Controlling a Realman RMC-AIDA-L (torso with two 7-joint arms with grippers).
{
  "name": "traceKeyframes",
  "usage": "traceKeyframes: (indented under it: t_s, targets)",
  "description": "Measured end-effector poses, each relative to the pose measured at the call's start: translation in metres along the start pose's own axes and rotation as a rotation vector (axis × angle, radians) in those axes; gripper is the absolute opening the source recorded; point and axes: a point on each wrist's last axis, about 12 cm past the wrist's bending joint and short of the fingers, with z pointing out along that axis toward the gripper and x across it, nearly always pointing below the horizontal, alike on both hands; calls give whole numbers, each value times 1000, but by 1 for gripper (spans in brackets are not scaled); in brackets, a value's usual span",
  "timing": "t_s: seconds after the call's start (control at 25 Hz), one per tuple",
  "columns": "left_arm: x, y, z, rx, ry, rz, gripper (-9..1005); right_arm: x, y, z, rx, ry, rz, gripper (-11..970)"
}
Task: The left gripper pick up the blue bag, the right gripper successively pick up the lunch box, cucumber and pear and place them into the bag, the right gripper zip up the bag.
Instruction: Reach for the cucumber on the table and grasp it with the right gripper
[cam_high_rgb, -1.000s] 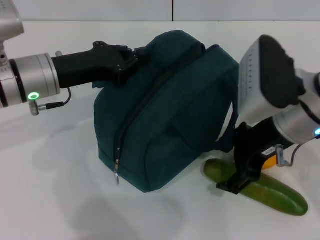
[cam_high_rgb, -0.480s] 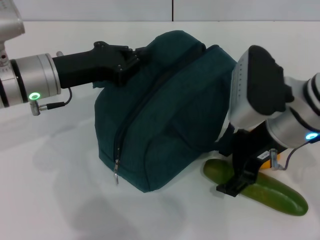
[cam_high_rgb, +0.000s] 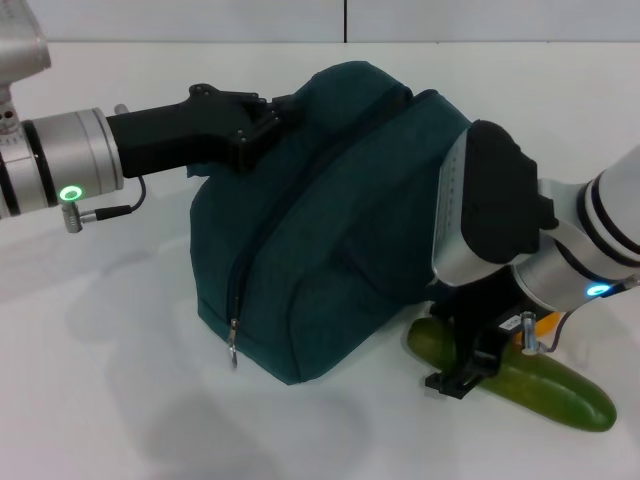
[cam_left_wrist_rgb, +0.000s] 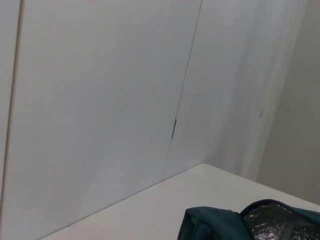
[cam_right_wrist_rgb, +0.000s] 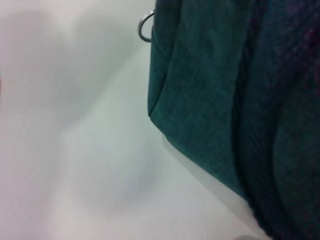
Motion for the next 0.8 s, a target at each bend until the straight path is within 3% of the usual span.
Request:
traceKeyframes:
  t_s: [0.2,0.28,0.8]
  targets:
    - [0,0,0,0,-1,-1,44,0,1,2,1,10,-4,863]
    - [0,0,0,0,-1,-1,44,0,0,2,2,11,-3,695]
    - [0,0,0,0,-1,1,44,-2,-2,1,9,17,-10,633]
